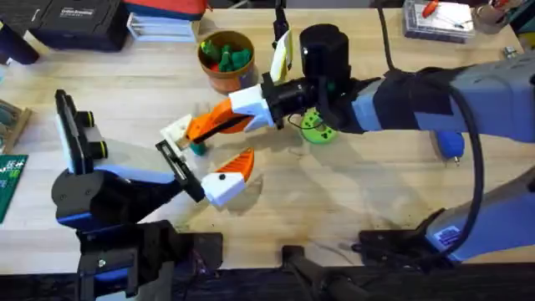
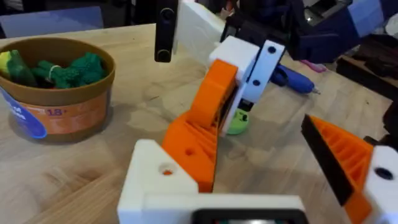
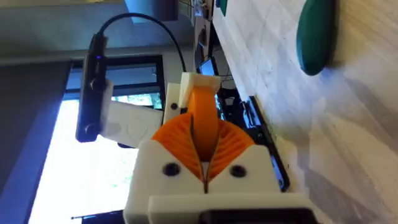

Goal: Pick up the gripper from the table and insert it into the empty holder that is missing its gripper. Then pick up a screw, insert it into the mounting hole, and use the screwdriver to tighten it. Finally, clean up the table by picking up the vegetable and placing it into the bucket.

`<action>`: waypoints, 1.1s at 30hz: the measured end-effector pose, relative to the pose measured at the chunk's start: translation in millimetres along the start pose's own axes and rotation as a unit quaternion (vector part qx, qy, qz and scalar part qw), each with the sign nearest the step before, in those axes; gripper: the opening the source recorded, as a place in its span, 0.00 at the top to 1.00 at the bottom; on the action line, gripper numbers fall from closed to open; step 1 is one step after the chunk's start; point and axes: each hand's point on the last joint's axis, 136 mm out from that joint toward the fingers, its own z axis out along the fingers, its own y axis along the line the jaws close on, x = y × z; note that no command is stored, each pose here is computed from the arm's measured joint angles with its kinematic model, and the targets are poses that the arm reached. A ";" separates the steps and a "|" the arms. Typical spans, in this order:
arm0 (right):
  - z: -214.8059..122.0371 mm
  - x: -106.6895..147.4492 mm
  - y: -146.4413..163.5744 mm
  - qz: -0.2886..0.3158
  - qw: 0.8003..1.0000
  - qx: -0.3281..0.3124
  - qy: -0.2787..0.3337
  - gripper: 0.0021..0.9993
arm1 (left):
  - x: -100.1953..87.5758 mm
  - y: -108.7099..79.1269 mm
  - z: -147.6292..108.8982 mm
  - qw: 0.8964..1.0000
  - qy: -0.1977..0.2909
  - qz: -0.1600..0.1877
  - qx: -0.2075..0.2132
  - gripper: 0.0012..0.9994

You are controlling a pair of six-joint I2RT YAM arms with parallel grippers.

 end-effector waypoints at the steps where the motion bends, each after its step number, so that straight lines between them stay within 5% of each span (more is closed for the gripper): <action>1: 1.2 0.0 0.0 -0.001 1.000 0.001 -0.001 0.99 | -0.2 1.2 0.0 1.000 -0.001 0.000 -0.004 0.01; 33: 16.3 -16.5 6.2 0.021 1.000 0.014 0.017 0.99 | -3.7 15.0 -1.2 0.999 -0.009 0.000 -0.043 0.01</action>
